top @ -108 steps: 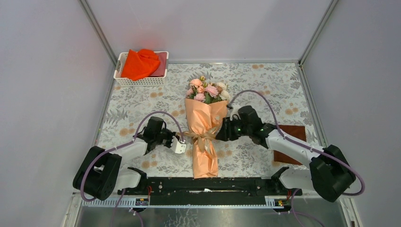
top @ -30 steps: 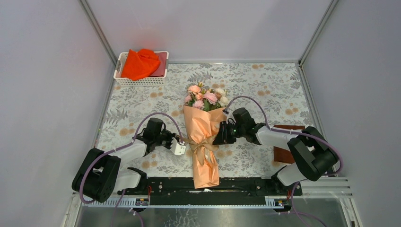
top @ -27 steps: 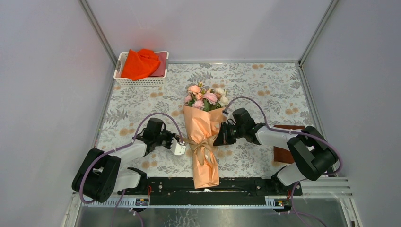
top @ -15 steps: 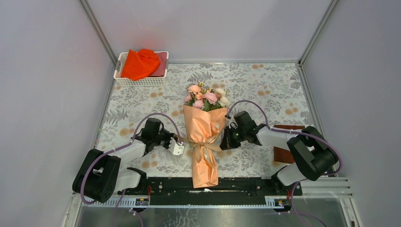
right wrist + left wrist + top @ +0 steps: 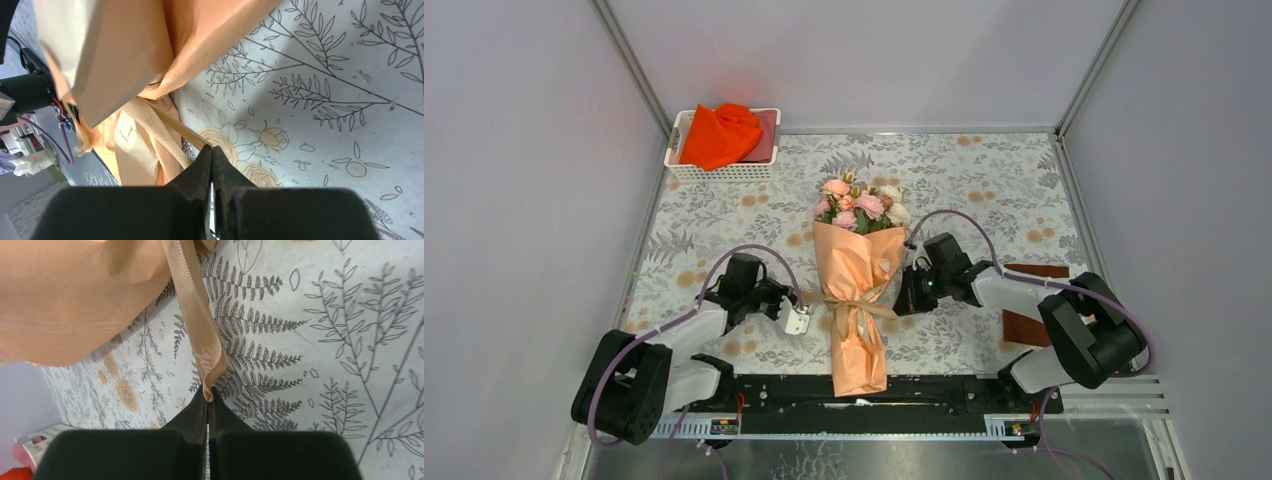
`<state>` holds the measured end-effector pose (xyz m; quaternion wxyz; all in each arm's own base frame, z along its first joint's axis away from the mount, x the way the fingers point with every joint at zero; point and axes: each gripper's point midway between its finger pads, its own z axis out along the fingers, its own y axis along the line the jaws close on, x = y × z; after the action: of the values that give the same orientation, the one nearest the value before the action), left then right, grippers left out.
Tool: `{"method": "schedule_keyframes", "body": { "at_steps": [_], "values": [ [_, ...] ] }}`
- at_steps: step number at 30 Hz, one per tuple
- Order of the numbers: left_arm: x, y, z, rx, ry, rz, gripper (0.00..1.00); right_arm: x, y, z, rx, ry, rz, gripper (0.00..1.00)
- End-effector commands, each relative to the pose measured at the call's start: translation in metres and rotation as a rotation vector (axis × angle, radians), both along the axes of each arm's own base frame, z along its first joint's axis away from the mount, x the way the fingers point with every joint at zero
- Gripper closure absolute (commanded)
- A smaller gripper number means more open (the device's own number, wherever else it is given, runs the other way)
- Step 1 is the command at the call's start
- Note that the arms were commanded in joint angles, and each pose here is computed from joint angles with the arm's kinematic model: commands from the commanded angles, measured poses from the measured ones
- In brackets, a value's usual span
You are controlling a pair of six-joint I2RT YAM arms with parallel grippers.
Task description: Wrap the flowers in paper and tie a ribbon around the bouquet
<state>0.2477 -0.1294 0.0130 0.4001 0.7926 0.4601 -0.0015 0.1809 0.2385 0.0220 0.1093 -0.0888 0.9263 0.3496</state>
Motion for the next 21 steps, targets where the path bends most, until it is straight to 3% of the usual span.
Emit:
{"method": "schedule_keyframes", "body": {
  "at_steps": [1, 2, 3, 5, 7, 10, 13, 16, 18, 21],
  "values": [
    [-0.017, -0.001, 0.003, 0.001, 0.042, -0.021, 0.72, 0.004, -0.006, 0.021, -0.010, -0.061, 0.036, 0.81],
    [-0.019, -0.003, 0.007, -0.013, 0.050, -0.019, 0.38, 0.008, -0.005, 0.033, -0.001, -0.098, 0.042, 0.69],
    [-0.022, -0.004, 0.009, -0.024, 0.067, -0.010, 0.20, 0.014, -0.006, 0.044, -0.003, -0.142, 0.040, 0.57],
    [-0.030, -0.003, 0.014, -0.021, 0.085, -0.011, 0.02, 0.025, -0.013, 0.064, -0.033, -0.213, 0.011, 0.40],
    [-0.041, 0.002, 0.018, -0.014, 0.118, -0.001, 0.01, 0.034, -0.026, 0.081, -0.082, -0.271, -0.025, 0.24],
    [-0.045, -0.003, 0.048, -0.130, 0.188, 0.123, 0.02, 0.056, -0.054, 0.107, -0.169, -0.393, -0.152, 0.15],
    [-0.010, -0.009, 0.112, -0.521, 0.285, 0.539, 0.02, 0.089, -0.105, 0.139, -0.295, -0.604, -0.419, 0.09],
    [0.025, 0.025, 0.160, -0.915, 0.291, 0.962, 0.02, 0.105, -0.160, 0.160, -0.425, -0.811, -0.669, 0.01],
    [0.034, 0.054, 0.171, -1.100, 0.300, 1.171, 0.01, 0.106, -0.190, 0.167, -0.496, -0.905, -0.797, 0.00],
    [0.031, 0.082, 0.165, -1.253, 0.308, 1.361, 0.01, 0.102, -0.204, 0.166, -0.506, -0.992, -0.849, 0.00]
  ]
}}
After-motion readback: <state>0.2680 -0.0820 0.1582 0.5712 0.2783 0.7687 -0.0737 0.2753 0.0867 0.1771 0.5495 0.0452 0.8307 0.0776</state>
